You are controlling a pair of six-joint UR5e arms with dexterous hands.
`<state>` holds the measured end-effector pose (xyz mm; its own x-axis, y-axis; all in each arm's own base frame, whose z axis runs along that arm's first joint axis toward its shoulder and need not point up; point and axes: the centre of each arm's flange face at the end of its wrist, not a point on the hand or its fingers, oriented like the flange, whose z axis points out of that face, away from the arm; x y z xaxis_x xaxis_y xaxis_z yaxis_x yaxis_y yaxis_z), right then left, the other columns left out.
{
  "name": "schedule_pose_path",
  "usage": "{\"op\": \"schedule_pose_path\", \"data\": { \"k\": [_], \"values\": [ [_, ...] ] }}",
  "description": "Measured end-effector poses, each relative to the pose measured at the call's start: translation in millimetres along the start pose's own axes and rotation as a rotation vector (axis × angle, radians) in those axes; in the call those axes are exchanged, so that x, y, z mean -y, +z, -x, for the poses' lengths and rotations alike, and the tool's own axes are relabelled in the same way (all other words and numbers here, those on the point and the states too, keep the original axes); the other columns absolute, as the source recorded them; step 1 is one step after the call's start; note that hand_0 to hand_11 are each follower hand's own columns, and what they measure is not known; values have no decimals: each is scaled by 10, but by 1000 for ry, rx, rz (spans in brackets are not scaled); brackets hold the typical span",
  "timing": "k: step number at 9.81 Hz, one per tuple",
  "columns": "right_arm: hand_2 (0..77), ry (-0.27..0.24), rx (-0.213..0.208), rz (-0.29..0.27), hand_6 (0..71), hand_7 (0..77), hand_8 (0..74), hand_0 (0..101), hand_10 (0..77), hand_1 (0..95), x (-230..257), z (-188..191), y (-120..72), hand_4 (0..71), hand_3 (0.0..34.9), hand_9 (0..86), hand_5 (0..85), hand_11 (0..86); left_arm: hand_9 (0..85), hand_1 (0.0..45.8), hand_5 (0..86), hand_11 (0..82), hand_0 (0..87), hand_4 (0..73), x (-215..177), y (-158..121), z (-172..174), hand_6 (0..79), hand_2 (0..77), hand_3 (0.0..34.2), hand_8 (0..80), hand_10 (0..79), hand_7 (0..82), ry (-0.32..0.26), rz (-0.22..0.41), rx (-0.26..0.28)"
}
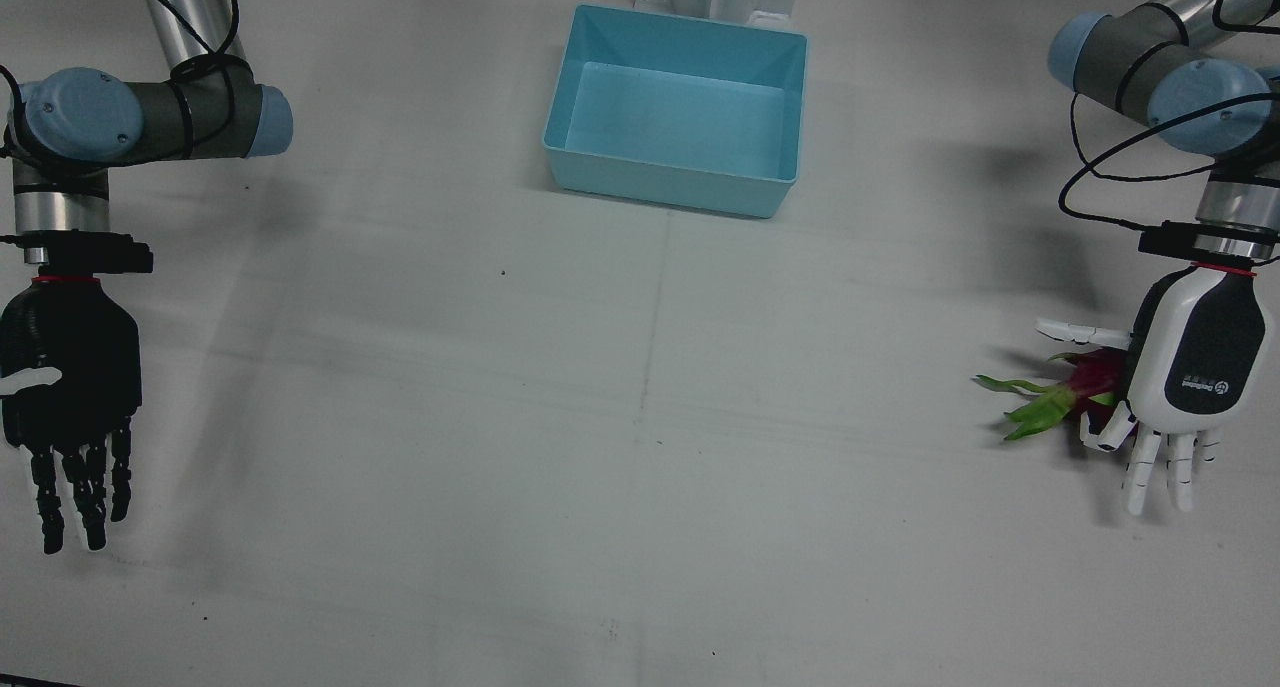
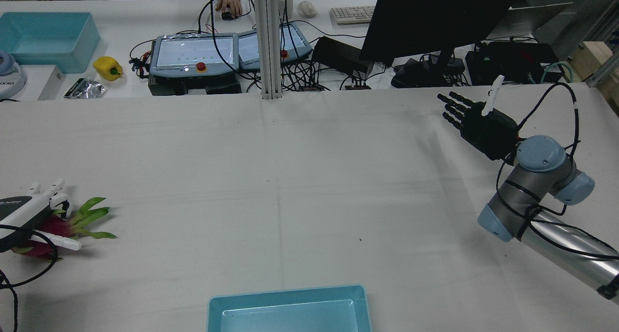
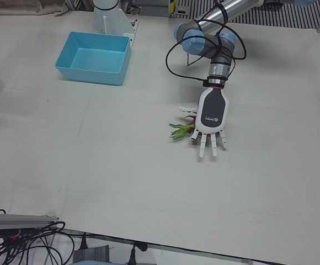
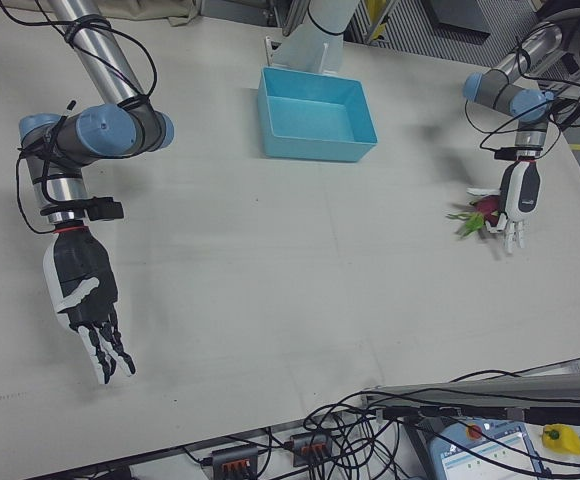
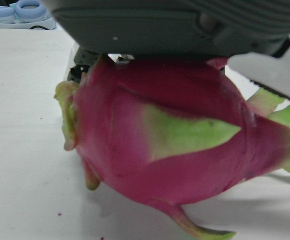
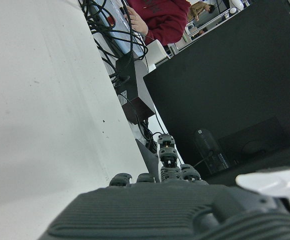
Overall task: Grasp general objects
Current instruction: 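Close the left hand fingers around the dragon fruit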
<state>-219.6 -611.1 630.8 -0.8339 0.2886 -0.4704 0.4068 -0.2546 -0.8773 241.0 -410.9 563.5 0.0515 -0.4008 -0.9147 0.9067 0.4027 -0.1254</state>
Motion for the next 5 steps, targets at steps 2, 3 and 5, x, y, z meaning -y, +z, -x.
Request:
{"op": "schedule_pose_path", "data": {
  "k": [2,3,5],
  "values": [
    [16,0,0,0,0,0,0,0,0,65,0,0,0,0,0,11,0,11,16,16,725,164,165,0,-4,17,28,11,76,304,11,218,11,1,-4,-2],
    [16,0,0,0,0,0,0,0,0,65,0,0,0,0,0,11,0,5,16,16,725,164,165,0,-2,17,26,11,76,304,11,218,11,-1,-4,-7],
    [16,0,0,0,0,0,0,0,0,65,0,0,0,0,0,11,0,5,16,11,720,344,590,0,-3,17,20,5,425,303,16,218,11,-4,-4,-14]
  ]
}}
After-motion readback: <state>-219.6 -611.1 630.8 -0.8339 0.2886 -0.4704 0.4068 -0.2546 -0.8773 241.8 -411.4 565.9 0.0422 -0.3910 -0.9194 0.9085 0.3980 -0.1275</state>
